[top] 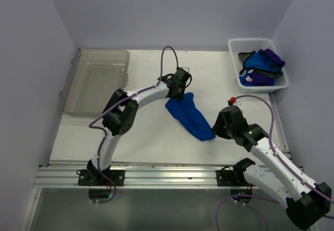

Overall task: Roll the towels
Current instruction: Flatten the towel

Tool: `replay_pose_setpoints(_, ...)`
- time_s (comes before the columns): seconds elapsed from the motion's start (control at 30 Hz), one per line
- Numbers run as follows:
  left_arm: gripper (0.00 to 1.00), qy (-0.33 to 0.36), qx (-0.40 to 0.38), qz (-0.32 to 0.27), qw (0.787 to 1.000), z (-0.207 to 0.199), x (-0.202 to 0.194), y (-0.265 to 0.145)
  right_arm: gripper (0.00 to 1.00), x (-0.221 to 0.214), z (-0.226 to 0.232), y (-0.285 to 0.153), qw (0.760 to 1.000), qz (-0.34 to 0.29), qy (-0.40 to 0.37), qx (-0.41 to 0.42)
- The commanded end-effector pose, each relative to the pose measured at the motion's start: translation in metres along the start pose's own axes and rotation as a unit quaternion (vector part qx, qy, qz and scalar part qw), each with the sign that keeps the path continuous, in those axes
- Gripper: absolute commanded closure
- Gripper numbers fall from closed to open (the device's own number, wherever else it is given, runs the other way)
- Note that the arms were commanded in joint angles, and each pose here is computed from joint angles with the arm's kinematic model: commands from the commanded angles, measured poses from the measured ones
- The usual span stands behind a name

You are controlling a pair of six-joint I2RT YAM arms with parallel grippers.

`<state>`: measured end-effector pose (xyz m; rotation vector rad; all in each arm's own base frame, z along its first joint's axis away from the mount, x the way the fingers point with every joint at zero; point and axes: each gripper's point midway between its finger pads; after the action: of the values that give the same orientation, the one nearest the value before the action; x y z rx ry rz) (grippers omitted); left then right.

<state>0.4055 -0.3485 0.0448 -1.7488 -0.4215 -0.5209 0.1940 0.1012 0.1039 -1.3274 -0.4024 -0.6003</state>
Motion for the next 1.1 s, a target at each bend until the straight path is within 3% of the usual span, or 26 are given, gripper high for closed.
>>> replay_pose_setpoints(0.0, 1.0, -0.022, -0.034, -0.05, 0.998, -0.014, 0.04, -0.051, 0.59, -0.001, -0.001, 0.005, 1.0, -0.002, 0.005, -0.004)
replay_pose_setpoints(0.17, 1.0, -0.038, -0.054, -0.07, 0.995, -0.005, 0.046, -0.097, 0.54, -0.004, -0.008, 0.009, 1.0, -0.005, 0.016, -0.019)
replay_pose_setpoints(0.3, 1.0, -0.046, -0.092, -0.062, 0.993, -0.014, 0.041, -0.114, 0.53, -0.007, 0.01, 0.017, 0.999, -0.002, 0.032, 0.027)
replay_pose_setpoints(0.43, 1.0, -0.053, -0.104, -0.05, 0.992, -0.017, 0.035, -0.117, 0.54, -0.019, 0.024, 0.031, 0.997, 0.026, 0.05, 0.053)
replay_pose_setpoints(0.63, 1.0, -0.059, -0.116, -0.043, 0.991, -0.019, 0.029, -0.116, 0.54, -0.015, 0.033, 0.045, 0.995, 0.016, 0.07, 0.068)
replay_pose_setpoints(1.07, 1.0, -0.059, -0.122, -0.045, 0.99, -0.021, 0.03, -0.117, 0.57, -0.013, 0.023, 0.063, 0.997, 0.013, 0.07, 0.025)
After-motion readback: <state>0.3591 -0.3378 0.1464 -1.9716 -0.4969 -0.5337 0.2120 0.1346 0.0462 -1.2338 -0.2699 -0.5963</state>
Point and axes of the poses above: each gripper's point midway between its finger pads, its own y axis out along the fingers, its own z axis along the line the jaws close on, x = y × z, and after that the axes turned 10 degrees about -y, right-handed
